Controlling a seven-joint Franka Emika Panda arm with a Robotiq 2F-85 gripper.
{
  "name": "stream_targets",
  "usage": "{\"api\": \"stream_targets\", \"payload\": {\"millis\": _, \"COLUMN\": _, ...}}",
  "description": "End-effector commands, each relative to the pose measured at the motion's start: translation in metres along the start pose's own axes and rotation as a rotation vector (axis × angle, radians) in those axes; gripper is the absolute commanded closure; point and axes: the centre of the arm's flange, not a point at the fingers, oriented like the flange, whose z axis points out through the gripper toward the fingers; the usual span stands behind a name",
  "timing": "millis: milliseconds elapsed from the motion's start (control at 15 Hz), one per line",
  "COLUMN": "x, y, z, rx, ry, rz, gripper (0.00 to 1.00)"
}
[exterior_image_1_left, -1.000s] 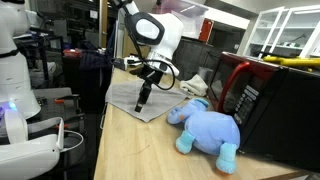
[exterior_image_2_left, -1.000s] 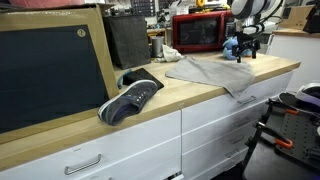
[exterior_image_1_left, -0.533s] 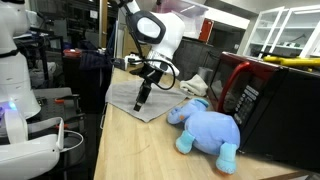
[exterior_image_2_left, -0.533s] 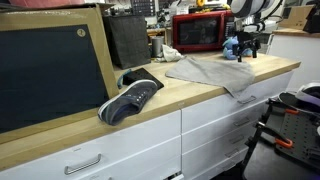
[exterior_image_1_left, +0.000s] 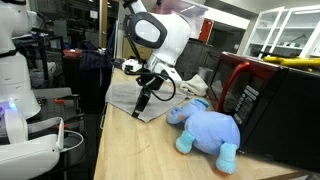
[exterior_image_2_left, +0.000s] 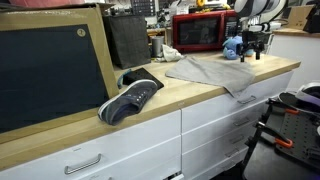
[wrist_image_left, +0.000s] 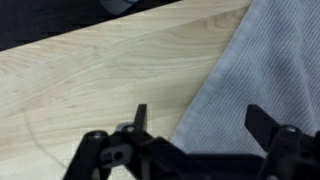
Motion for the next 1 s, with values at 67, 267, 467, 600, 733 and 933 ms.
{"api": "stream_targets", "payload": {"millis": 67, "x": 0.029, "y": 0.068, "z": -0.002, "rx": 0.133, "ry": -0.086, "rz": 0.030, "gripper": 0.00}}
{"api": "stream_targets", "payload": {"millis": 267, "x": 0.031, "y": 0.090, "z": 0.009, "rx": 0.215, "ry": -0.120, "rz": 0.065, "gripper": 0.00}}
{"api": "stream_targets", "payload": {"millis": 467, "x": 0.029, "y": 0.091, "z": 0.021, "rx": 0.268, "ry": -0.155, "rz": 0.112, "gripper": 0.00}}
{"api": "stream_targets", "payload": {"millis": 600, "x": 0.025, "y": 0.084, "z": 0.024, "rx": 0.305, "ry": -0.173, "rz": 0.122, "gripper": 0.00}}
{"api": "stream_targets", "payload": {"millis": 733, "x": 0.021, "y": 0.076, "z": 0.019, "rx": 0.340, "ry": -0.177, "rz": 0.117, "gripper": 0.00}}
{"api": "stream_targets", "payload": {"millis": 933, "x": 0.020, "y": 0.058, "z": 0.012, "rx": 0.407, "ry": -0.160, "rz": 0.101, "gripper": 0.00}}
